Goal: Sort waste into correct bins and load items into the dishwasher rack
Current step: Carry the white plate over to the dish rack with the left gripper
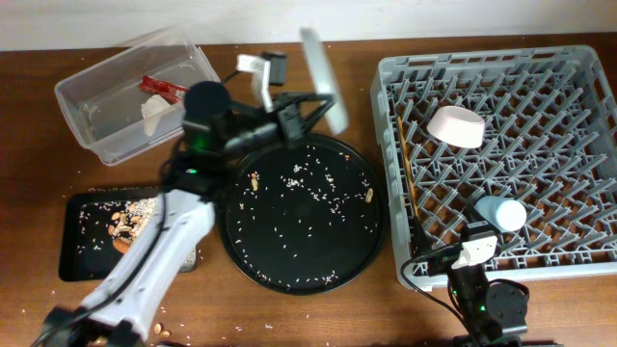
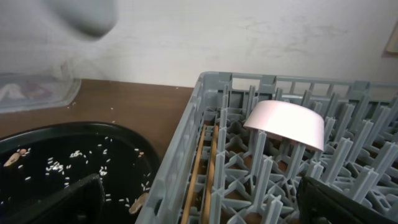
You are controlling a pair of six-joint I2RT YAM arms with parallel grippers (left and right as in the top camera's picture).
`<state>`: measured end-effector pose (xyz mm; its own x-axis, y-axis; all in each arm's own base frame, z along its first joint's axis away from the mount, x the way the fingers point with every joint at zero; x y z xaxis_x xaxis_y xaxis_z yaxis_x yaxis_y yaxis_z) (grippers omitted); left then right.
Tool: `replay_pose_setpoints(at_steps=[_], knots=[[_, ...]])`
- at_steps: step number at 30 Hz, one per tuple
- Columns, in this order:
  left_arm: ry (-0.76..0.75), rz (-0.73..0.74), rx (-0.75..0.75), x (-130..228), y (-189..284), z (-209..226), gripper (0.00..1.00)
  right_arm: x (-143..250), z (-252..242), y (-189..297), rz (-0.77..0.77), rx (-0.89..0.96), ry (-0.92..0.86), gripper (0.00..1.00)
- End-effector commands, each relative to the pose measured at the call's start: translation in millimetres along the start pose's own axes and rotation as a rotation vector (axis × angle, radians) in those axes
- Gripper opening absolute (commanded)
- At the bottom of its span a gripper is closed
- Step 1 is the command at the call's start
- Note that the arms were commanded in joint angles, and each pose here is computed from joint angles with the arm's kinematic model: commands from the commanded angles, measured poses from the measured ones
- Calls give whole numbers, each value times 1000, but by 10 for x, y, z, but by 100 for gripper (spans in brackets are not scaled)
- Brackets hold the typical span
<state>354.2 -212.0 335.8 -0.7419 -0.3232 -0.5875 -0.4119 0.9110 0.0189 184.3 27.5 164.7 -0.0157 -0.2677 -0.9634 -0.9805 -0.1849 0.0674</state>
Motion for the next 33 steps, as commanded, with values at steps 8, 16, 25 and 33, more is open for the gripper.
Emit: replay_pose_setpoints(at_steps=[8, 16, 25, 33], knots=[[313, 177, 142, 515, -1089, 503, 0, 24, -1, -1, 0, 2, 3, 98], [292, 240, 193, 639, -1181, 464, 0, 23, -1, -1, 0, 2, 3, 98], [224, 272, 272, 475, -1243, 165, 0, 23, -1, -1, 0, 2, 3, 98], [334, 252, -38, 773, -1376, 631, 0, 24, -1, -1, 0, 1, 3, 98]])
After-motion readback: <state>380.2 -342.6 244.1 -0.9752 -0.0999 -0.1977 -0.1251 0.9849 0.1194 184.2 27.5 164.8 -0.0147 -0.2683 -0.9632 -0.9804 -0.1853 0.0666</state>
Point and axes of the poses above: each gripper's point midway between its finger pads, its own y axis back along the fingers, its own z axis along the line the jaws close on, x = y × z, the point moved 6 cm from there along y, back along the fingers, and after that the axes turned 15 degrees about y, right-handed, at the moved point
